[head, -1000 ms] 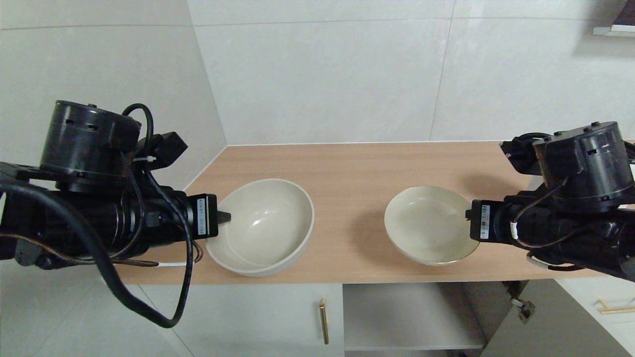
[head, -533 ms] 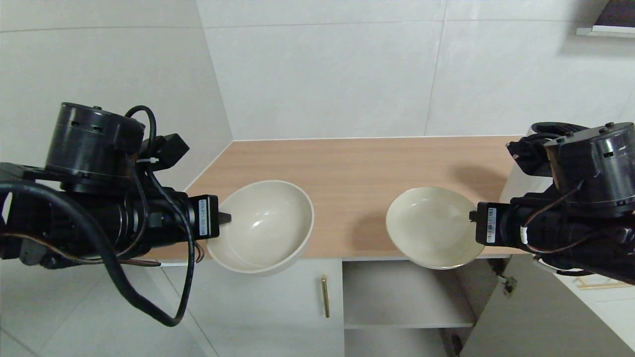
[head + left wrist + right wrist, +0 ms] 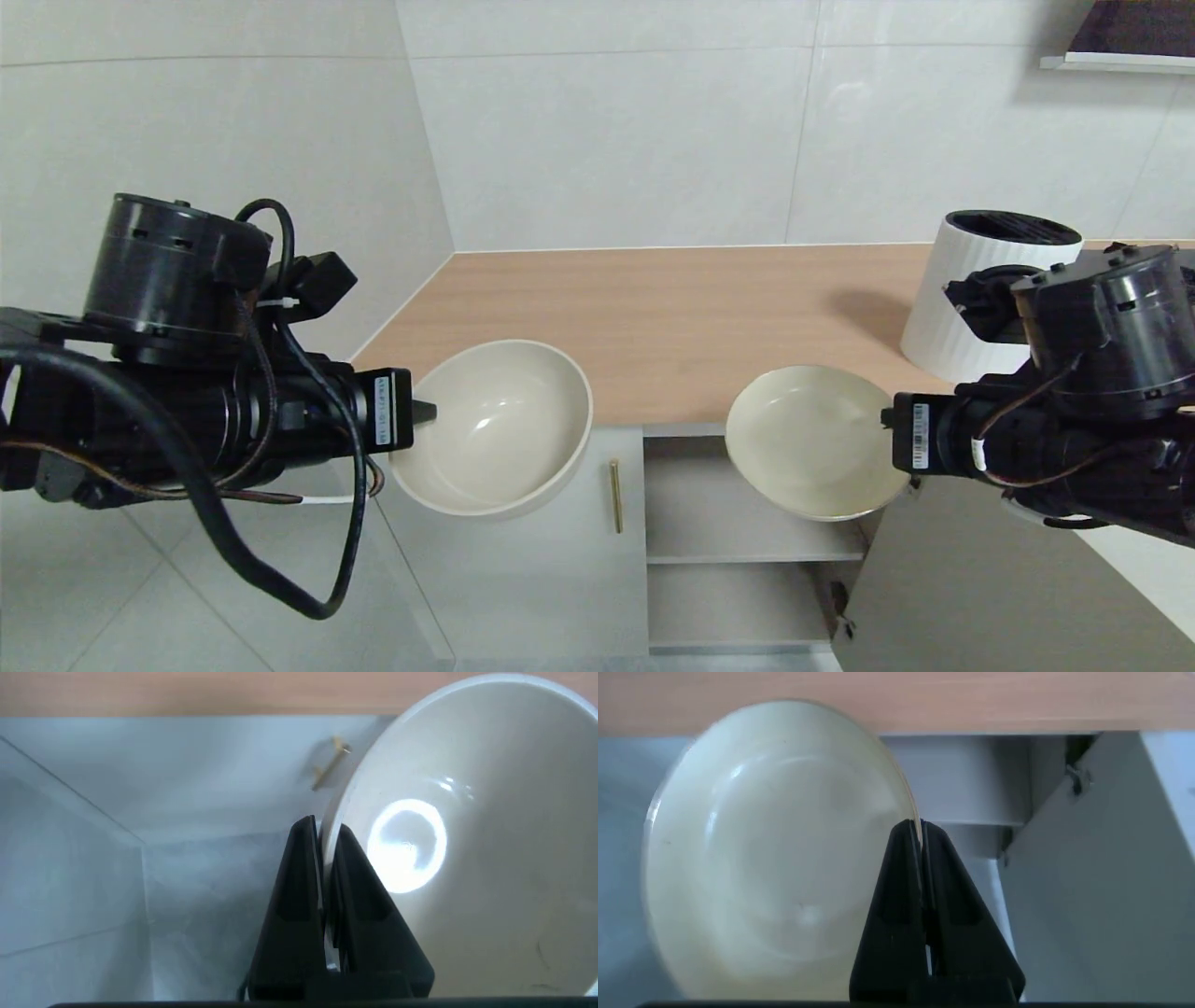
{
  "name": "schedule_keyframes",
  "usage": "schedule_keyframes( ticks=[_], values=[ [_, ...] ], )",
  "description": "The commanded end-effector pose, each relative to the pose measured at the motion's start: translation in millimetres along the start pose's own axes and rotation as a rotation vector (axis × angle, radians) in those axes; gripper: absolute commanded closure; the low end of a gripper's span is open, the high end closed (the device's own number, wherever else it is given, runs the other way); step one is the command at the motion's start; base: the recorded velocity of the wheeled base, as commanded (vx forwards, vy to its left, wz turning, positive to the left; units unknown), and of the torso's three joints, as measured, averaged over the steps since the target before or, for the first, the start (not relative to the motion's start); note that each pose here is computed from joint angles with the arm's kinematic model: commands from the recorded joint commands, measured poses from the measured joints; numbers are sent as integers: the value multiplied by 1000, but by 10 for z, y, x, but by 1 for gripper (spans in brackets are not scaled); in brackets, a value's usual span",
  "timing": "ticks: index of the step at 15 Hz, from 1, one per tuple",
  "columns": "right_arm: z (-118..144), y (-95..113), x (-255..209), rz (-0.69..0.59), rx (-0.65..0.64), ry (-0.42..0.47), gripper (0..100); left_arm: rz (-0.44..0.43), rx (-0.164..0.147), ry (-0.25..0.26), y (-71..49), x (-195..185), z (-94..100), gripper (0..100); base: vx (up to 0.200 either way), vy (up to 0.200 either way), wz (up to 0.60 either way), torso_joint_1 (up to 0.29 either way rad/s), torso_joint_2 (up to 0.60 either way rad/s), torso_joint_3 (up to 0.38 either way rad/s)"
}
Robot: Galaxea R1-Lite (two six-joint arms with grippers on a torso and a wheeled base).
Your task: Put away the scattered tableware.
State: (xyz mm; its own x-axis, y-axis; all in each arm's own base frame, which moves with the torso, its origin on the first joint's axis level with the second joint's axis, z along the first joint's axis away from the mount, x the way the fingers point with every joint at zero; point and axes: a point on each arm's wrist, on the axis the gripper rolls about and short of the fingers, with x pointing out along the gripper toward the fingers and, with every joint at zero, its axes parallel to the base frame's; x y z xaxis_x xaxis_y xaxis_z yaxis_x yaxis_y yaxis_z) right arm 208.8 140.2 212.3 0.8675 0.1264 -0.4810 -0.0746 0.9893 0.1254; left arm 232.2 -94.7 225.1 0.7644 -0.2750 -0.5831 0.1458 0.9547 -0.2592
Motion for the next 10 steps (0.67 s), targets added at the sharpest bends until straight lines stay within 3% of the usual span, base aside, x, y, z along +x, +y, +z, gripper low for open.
schedule_keyframes(
  ticks=[1, 4, 10],
  values=[
    [-83, 30, 135, -19, -20, 43, 100, 7, 0, 12, 4, 47, -9, 100, 0, 0, 0, 0, 0, 0],
    [-189, 52, 271, -39, -42, 92, 100, 7, 0, 12, 4, 47, -9, 100, 0, 0, 0, -93, 282, 167],
    [-329, 90, 482, -70, -69, 157, 100, 13, 1, 33, 7, 117, -26, 100, 0, 0, 0, -170, 470, 294]
  ],
)
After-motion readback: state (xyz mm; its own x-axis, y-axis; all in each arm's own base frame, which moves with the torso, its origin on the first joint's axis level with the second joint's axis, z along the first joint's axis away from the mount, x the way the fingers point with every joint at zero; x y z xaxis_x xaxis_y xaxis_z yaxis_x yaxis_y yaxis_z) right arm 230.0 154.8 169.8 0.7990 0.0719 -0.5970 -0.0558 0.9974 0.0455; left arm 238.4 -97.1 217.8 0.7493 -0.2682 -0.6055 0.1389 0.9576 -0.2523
